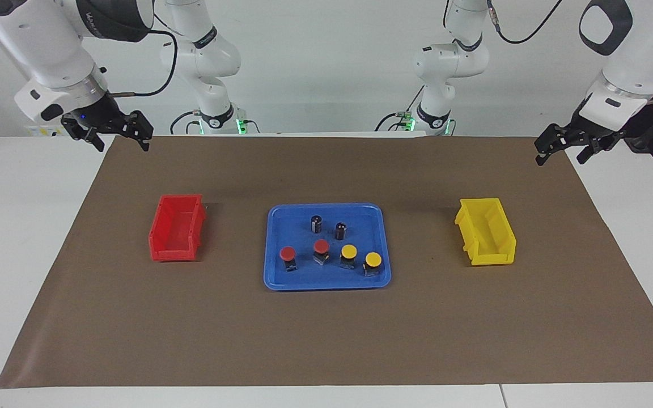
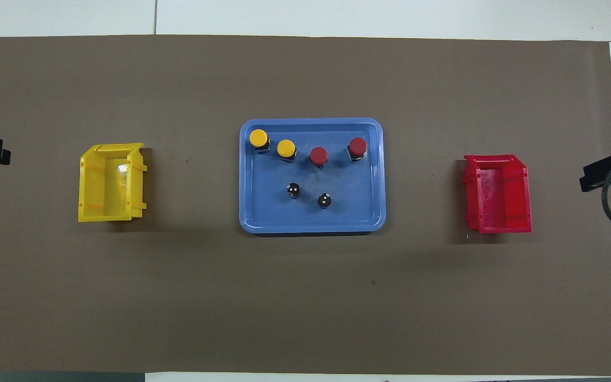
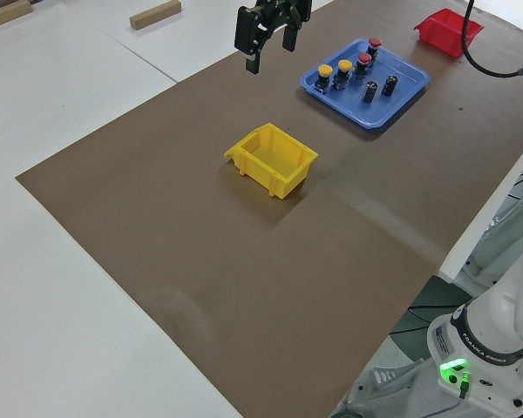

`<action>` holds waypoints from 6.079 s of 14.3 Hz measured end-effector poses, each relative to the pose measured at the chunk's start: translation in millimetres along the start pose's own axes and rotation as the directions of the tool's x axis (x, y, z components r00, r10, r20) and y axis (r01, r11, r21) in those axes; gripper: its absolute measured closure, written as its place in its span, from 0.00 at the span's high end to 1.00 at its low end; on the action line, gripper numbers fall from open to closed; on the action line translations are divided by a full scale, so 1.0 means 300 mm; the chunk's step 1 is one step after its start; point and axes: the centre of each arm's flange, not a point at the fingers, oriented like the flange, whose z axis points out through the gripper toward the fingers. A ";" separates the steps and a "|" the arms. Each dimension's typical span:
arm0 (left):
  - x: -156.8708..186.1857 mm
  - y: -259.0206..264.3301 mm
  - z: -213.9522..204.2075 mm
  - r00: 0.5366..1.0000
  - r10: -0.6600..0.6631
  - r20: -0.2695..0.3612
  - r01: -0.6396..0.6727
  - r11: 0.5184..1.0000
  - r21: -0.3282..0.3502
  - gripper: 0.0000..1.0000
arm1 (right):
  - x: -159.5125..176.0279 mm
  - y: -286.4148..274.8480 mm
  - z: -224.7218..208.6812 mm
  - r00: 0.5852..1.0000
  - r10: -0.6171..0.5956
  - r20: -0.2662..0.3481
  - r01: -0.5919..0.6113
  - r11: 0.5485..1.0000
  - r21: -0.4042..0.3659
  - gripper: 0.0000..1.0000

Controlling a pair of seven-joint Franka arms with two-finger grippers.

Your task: Sort red and yellow buttons by color

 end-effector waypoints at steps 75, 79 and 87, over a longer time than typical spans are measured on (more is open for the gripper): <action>0.297 1.037 0.364 0.988 -0.151 -0.016 0.151 0.988 -0.016 0.41 | 0.187 -0.093 0.666 0.998 -0.054 0.015 0.053 0.996 0.069 0.41; 0.275 0.577 0.417 0.996 -0.061 0.069 0.061 0.998 0.009 0.41 | 0.134 -0.100 0.757 0.999 -0.052 0.004 0.051 0.997 0.065 0.41; -0.028 0.194 0.590 1.000 -0.020 -0.024 0.019 1.000 -0.021 0.41 | 0.083 -0.115 0.822 0.997 -0.074 -0.015 0.075 0.995 0.059 0.41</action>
